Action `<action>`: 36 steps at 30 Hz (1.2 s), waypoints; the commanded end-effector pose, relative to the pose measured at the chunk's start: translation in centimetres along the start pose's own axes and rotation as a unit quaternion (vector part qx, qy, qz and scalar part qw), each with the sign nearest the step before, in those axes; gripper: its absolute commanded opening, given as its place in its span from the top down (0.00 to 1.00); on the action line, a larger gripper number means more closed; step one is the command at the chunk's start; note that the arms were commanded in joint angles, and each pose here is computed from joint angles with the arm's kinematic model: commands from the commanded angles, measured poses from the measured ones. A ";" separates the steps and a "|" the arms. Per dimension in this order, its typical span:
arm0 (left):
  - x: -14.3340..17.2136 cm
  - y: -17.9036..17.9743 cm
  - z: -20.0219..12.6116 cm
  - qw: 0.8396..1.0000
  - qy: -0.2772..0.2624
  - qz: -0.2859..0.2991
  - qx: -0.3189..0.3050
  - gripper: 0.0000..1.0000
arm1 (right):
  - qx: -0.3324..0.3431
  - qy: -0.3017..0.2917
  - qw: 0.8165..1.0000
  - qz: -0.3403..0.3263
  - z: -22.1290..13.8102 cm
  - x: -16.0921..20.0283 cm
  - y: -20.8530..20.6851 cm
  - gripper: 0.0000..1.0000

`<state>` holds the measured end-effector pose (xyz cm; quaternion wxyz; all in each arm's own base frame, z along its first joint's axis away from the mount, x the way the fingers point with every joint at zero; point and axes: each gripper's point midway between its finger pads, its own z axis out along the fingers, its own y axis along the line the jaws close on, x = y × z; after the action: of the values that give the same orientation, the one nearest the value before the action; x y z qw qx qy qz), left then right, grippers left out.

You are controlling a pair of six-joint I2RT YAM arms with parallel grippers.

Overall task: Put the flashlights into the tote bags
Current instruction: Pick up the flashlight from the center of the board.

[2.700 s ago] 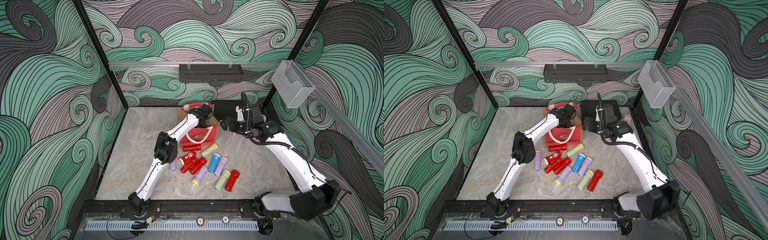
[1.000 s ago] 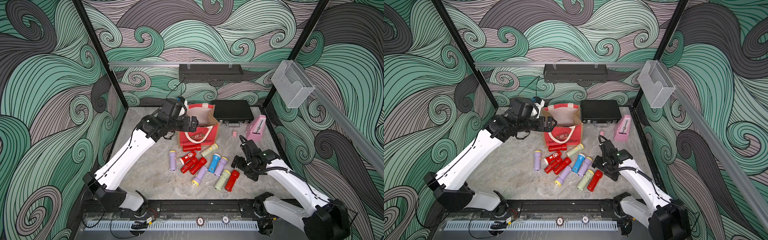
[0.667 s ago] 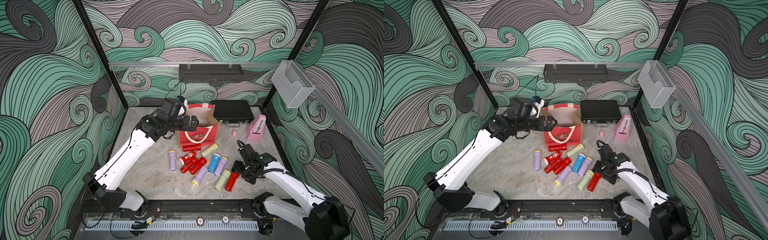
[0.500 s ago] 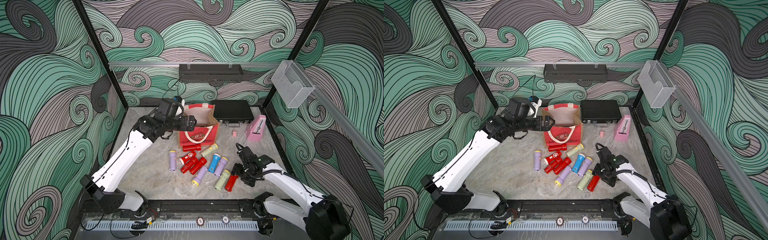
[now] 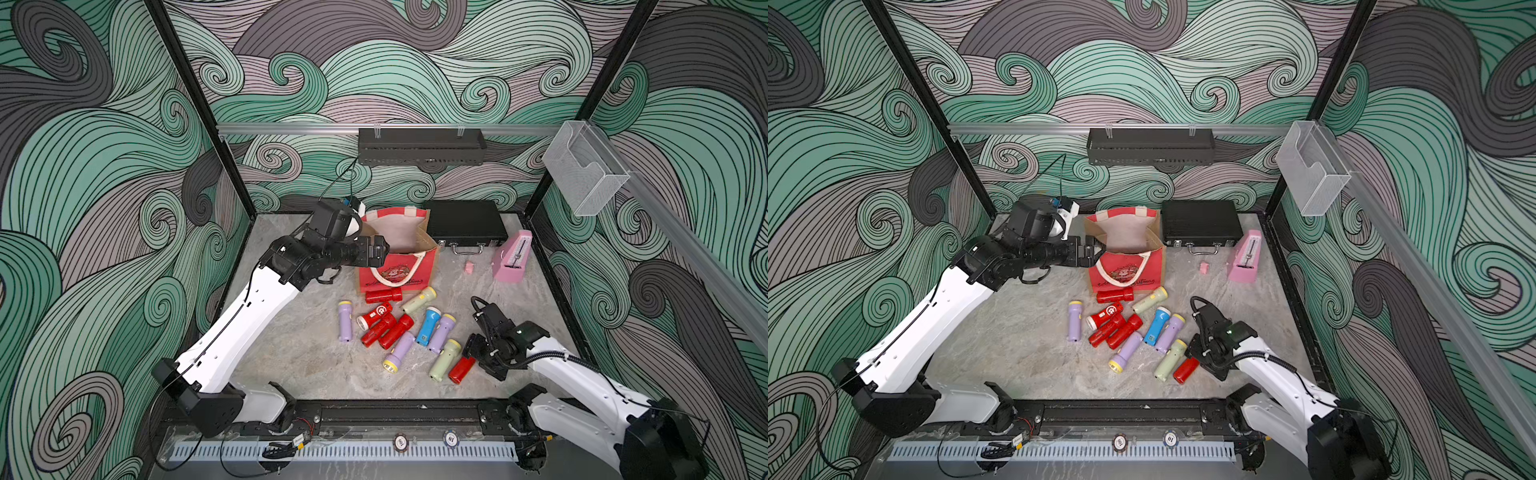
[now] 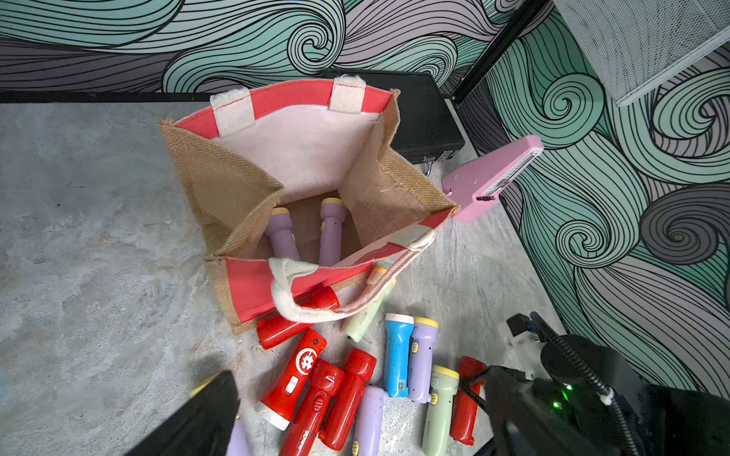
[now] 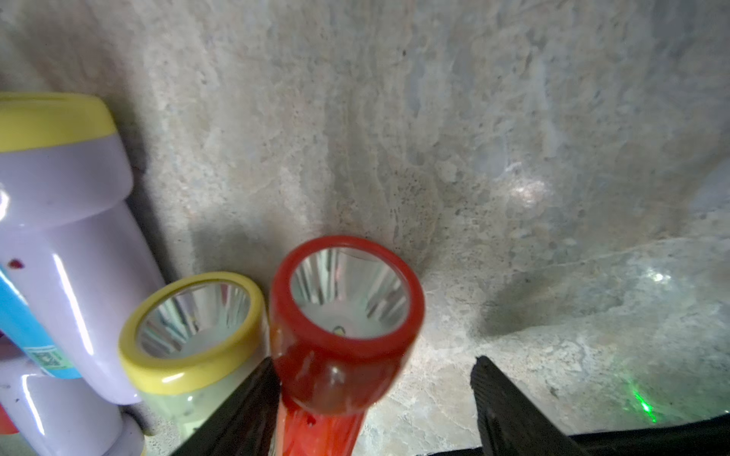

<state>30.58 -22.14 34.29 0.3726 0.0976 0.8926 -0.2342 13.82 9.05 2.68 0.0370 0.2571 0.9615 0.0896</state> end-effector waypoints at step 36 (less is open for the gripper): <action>0.8 1.7 -2.5 1.000 -0.005 0.002 -0.026 0.01 | 0.020 -0.090 0.996 0.006 0.9 -1.8 -0.6 0.59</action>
<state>29.12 -19.99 33.26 0.3663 0.0866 0.9012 -0.2149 14.86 9.02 1.72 0.0923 0.2508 0.9611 0.0700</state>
